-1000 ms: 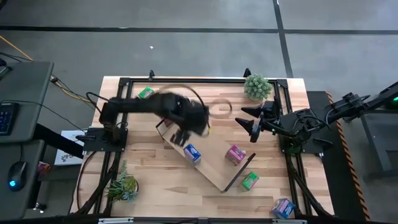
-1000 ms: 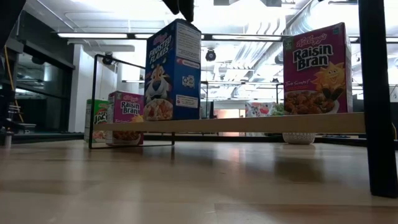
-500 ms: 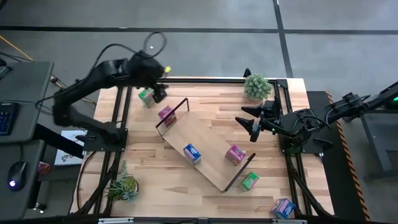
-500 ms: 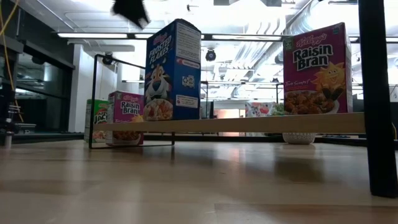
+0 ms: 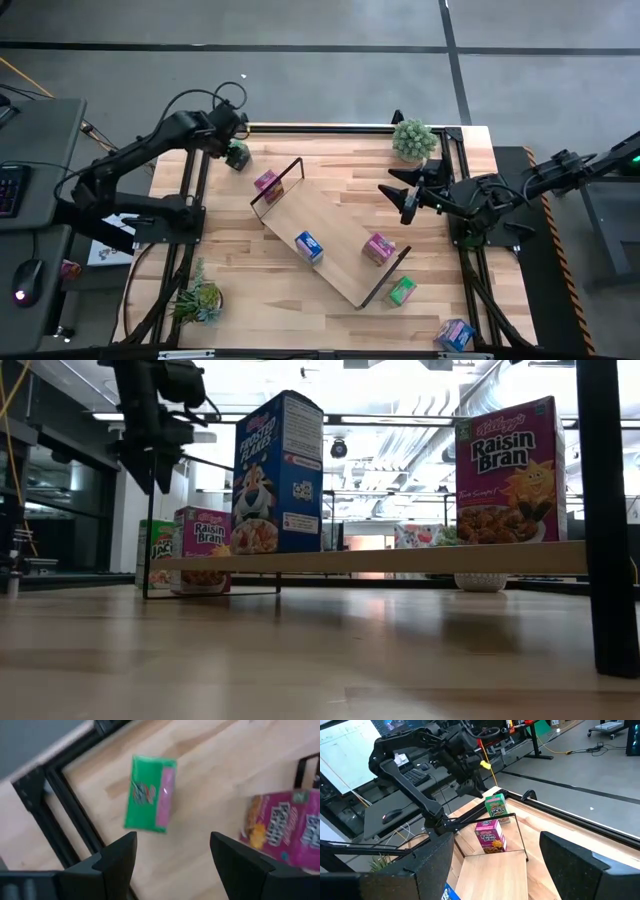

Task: Stack cereal on shelf
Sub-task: Put the left green cereal box on the shelf

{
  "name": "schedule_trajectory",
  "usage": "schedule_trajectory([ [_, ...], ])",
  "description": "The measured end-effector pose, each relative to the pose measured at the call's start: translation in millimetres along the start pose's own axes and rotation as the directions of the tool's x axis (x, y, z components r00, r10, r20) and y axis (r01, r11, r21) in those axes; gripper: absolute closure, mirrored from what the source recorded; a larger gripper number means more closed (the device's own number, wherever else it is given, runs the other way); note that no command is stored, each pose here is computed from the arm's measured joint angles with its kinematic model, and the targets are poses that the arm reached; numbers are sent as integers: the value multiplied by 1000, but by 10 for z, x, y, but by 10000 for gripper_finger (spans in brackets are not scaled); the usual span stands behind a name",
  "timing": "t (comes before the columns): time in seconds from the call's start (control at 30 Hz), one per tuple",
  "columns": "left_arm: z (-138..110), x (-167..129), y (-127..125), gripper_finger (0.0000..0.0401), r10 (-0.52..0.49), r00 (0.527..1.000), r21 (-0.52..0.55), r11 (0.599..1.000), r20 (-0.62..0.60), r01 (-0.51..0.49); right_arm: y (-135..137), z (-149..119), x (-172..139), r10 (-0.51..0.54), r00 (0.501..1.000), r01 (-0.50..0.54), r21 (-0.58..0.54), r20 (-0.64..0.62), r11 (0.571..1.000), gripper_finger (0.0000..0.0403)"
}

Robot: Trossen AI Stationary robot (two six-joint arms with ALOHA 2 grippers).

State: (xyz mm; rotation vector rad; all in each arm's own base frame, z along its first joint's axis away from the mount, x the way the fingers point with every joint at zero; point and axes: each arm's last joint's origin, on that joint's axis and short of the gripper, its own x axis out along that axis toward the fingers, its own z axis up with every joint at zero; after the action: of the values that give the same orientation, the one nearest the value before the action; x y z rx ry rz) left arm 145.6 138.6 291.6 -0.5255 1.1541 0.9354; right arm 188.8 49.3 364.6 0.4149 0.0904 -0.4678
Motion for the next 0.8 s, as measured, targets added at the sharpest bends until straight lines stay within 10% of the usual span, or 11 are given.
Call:
schedule_trajectory([
  [0.8,248,396,95,158,62,992,172,984,-110,-43,-29,20,41,21,1000,-20,31,-17,999,114],
])
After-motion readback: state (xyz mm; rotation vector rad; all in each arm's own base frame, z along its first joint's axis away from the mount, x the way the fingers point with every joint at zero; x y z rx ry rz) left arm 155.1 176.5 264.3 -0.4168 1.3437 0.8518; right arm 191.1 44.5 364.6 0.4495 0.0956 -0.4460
